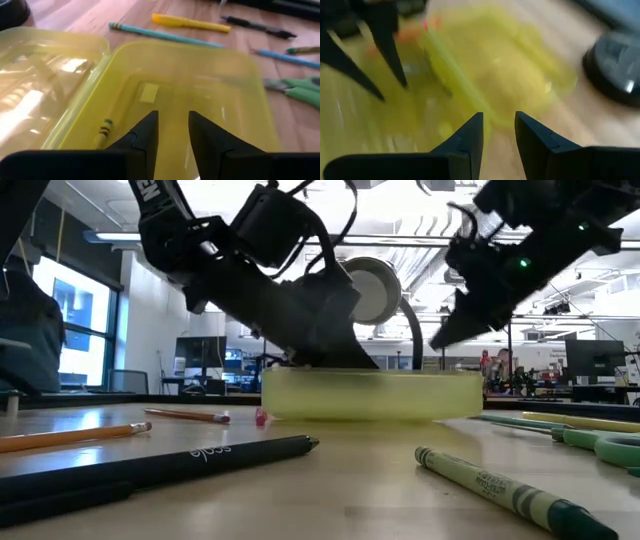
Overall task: Pick & place school supplies into a supply box
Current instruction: Put the yellow pen into the yellow school supply box
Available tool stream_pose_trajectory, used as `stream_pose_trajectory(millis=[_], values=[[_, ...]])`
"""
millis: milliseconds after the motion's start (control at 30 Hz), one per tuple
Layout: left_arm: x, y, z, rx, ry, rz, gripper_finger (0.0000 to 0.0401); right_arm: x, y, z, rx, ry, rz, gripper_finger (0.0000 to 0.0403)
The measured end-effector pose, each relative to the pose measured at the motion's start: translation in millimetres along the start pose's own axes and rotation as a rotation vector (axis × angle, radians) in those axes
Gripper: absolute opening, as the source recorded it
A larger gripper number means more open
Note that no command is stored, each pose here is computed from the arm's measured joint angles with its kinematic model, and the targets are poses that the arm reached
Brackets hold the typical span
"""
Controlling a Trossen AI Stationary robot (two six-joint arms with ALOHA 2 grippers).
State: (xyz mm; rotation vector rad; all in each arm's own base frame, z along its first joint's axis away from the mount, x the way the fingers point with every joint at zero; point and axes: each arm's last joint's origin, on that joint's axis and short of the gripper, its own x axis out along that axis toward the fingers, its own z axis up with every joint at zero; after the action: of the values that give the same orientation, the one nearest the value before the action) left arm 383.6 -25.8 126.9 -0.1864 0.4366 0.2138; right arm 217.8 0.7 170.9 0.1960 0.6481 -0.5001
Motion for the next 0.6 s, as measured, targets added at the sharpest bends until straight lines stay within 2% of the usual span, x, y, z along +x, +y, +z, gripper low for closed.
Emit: stream_pose_trajectory(millis=[167,300,600], values=[[-7.9,-2.2,15.3,-0.015,-0.062,-0.016,0.014,-2.1,-8.3,-17.9,0.058,0.167,-0.091,0.0092],[-15.5,-3.6,27.7,-0.027,-0.106,-0.028,0.014,-4.6,-14.2,-26.5,0.081,0.238,-0.171,0.0092],[-20.0,-4.2,34.0,-0.015,-0.125,-0.032,0.014,-9.2,-16.5,-34.1,0.19,0.357,-0.147,0.0092]])
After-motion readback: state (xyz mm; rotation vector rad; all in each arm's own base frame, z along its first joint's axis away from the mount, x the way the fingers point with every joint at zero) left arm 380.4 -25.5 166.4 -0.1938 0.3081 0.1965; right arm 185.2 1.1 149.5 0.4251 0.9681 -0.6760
